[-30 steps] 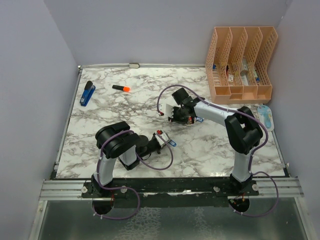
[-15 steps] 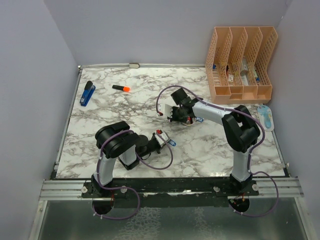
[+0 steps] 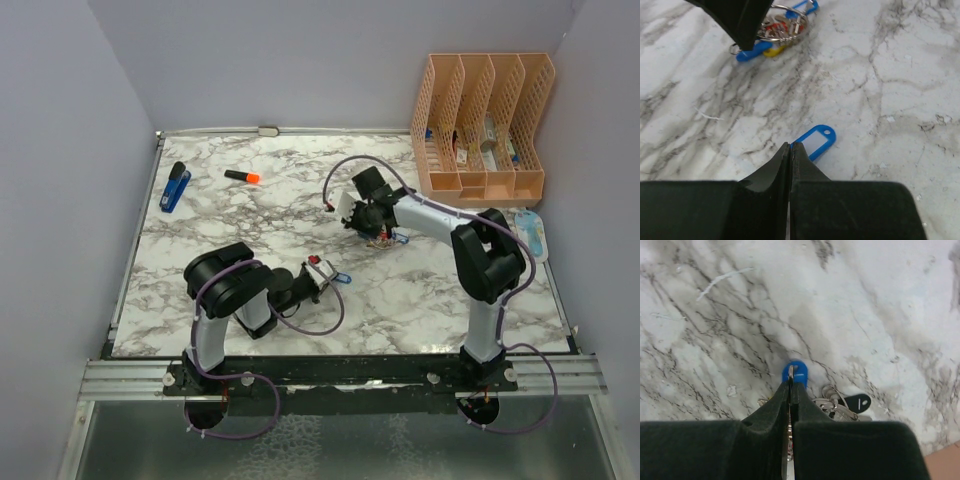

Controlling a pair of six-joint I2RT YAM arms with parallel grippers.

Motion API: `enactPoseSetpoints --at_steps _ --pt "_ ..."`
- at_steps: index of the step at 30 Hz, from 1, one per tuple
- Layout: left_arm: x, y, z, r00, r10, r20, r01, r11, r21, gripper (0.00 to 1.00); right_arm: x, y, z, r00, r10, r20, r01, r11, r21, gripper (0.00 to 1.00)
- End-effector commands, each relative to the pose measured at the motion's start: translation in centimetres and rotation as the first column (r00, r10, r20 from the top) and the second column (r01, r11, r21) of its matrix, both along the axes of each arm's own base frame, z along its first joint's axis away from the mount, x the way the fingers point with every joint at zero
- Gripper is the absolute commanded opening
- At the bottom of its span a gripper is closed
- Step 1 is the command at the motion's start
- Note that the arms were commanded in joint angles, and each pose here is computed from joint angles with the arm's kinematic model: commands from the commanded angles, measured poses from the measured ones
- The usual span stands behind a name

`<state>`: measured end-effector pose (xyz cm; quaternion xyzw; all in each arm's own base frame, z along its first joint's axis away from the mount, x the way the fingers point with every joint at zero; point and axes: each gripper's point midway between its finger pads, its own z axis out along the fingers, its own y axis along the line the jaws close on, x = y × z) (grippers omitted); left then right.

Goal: Put the keys on the keyring

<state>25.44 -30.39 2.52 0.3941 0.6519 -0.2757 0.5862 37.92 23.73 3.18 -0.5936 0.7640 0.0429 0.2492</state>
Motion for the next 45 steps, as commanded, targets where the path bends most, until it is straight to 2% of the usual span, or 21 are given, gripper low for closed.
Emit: enactPoseSetpoints --at_steps 1,6,8,13,18,21,24,28,32,38,42,45 --pt "2.6 0.5 9.7 0.978 0.122 0.170 -0.073 0.960 -0.269 0.00 2.7 -0.9 6.0 0.973 -0.222 0.059 0.211 0.966 0.148 0.01" --pt "5.1 0.8 12.8 0.982 0.170 0.081 -0.139 0.945 -0.296 0.00 2.9 -1.6 10.5 0.939 -0.333 0.081 0.296 0.908 0.297 0.01" --pt "5.5 0.4 13.7 0.993 0.115 0.032 -0.100 0.943 -0.319 0.00 2.5 -1.6 12.0 0.928 -0.362 0.082 0.316 0.887 0.337 0.01" --pt "8.2 -0.6 13.5 0.975 0.057 -0.214 -0.117 0.952 -0.284 0.00 1.3 -2.4 16.2 0.886 -0.454 0.098 0.366 0.813 0.452 0.01" --pt "8.0 -1.9 15.7 0.962 -0.038 -0.271 -0.056 0.942 -0.331 0.00 0.0 -3.6 19.7 0.830 -0.545 0.119 0.394 0.723 0.568 0.01" --pt "7.7 -2.9 16.6 0.936 -0.104 -0.336 -0.021 0.937 -0.348 0.00 -1.3 -3.8 21.5 0.819 -0.563 0.108 0.377 0.670 0.639 0.01" --pt "7.2 -3.8 18.2 0.917 -0.170 -0.362 0.021 0.925 -0.380 0.00 -2.6 -3.8 21.9 0.828 -0.551 0.104 0.344 0.646 0.682 0.01" --pt "7.5 -3.9 19.7 0.896 -0.202 -0.396 0.018 0.906 -0.422 0.00 -3.7 -4.4 21.1 0.820 -0.567 0.077 0.369 0.627 0.686 0.01" --pt "7.5 -3.8 20.6 0.848 -0.257 -0.463 0.010 0.882 -0.472 0.00 -5.2 -4.3 21.5 0.828 -0.558 0.043 0.361 0.590 0.722 0.01" --pt "7.0 -3.7 22.9 0.774 -0.361 -0.521 0.010 0.829 -0.560 0.00 -6.6 -4.9 22.1 0.822 -0.567 0.056 0.319 0.540 0.779 0.01" --pt "6.4 -3.9 24.7 0.697 -0.454 -0.555 -0.015 0.764 -0.645 0.00 -7.3 -4.3 22.9 0.847 -0.526 0.071 0.271 0.543 0.795 0.01" --pt "6.8 -3.7 25.4 0.625 -0.497 -0.602 -0.094 0.718 -0.690 0.00 -8.3 -3.3 24.0 0.882 -0.466 0.073 0.205 0.518 0.831 0.01"
